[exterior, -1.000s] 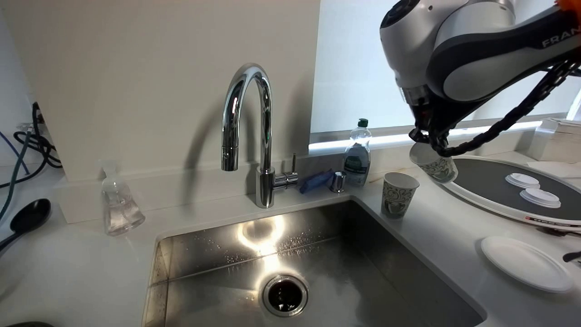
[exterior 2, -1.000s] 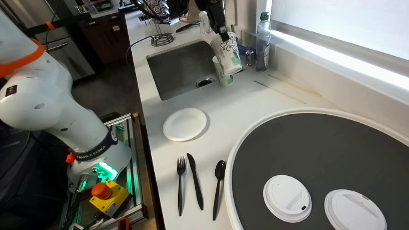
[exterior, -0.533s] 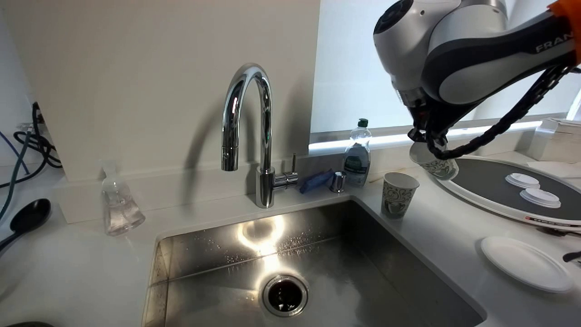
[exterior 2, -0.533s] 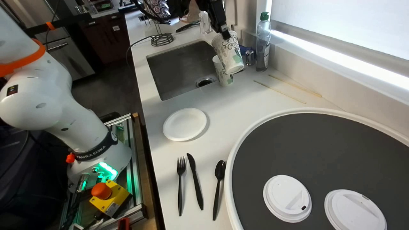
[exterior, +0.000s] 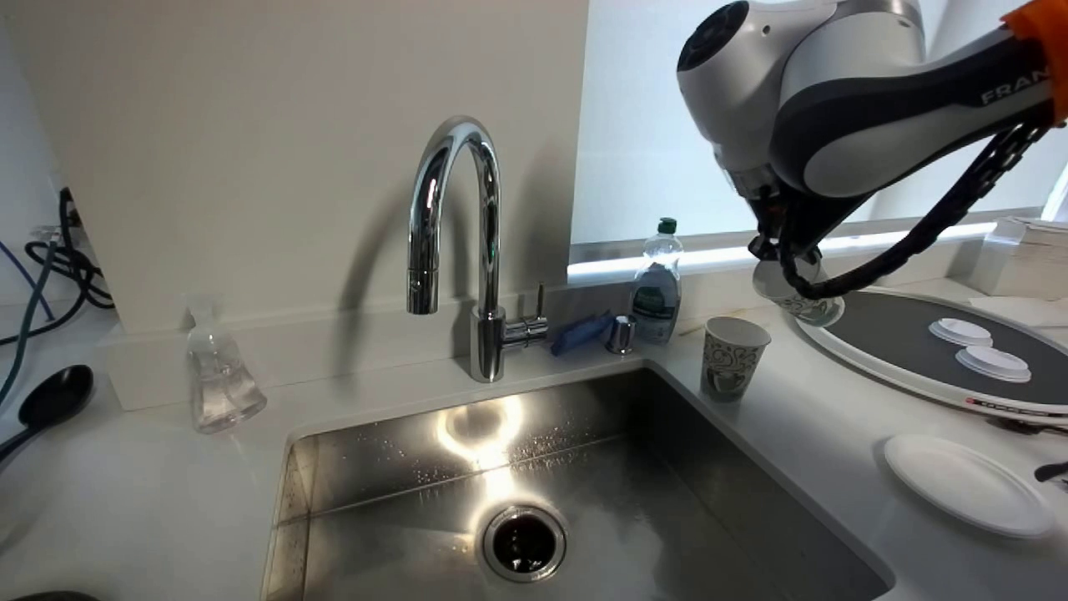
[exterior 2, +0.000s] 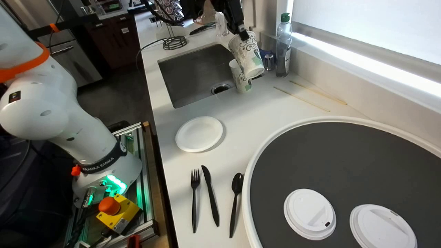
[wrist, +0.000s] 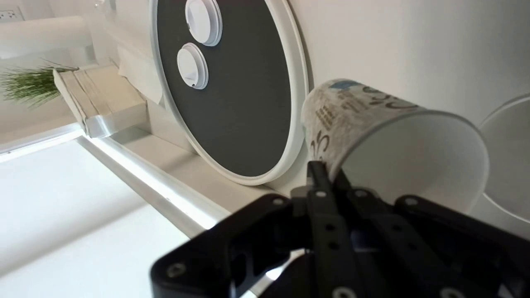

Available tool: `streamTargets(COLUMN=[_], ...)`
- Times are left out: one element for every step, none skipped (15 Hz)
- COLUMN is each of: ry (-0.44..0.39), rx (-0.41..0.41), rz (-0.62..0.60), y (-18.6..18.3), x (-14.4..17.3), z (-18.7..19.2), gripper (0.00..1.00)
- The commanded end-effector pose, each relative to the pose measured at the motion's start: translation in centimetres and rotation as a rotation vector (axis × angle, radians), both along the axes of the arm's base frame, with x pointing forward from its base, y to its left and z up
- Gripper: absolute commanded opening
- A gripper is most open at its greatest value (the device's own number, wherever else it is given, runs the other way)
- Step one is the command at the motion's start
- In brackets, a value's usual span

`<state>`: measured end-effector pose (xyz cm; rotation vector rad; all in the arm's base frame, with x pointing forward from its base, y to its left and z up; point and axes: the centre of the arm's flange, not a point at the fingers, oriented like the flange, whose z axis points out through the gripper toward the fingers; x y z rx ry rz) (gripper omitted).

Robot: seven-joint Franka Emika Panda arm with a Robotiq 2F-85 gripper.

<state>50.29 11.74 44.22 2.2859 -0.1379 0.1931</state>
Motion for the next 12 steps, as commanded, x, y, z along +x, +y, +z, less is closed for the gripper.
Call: streamTargets(ry=[0.003,0.002,0.003,0.003,0.005,0.006,0.007,0.008,0.008,0.006,0.007,0.006], rx=[-0.058,-0.063,-0.066,-0.073,-0.075,-0.080,-0.082,-0.085,-0.086,-0.084,-0.068,-0.037], rz=[0.007,0.011,0.016,0.020,0.021,0.022,0.023,0.025,0.026,0.025,0.021,0.011], y=[0.70,0.68,0.77,0.87,0.85,0.84,0.85,0.87,0.90,0.87,0.75,0.31], x=[0.06,0.01,-0.09,-0.13,-0.22,-0.21,-0.26,-0.27,-0.24,-0.21,-0.23,-0.28], z=[0.14,0.19,0.27,0.29,0.31,0.27,0.28,0.28,0.29,0.31,0.41,0.69], gripper=[0.01,0.01,0.01,0.01,0.01,0.01,0.01,0.01,0.01,0.01,0.01,0.01])
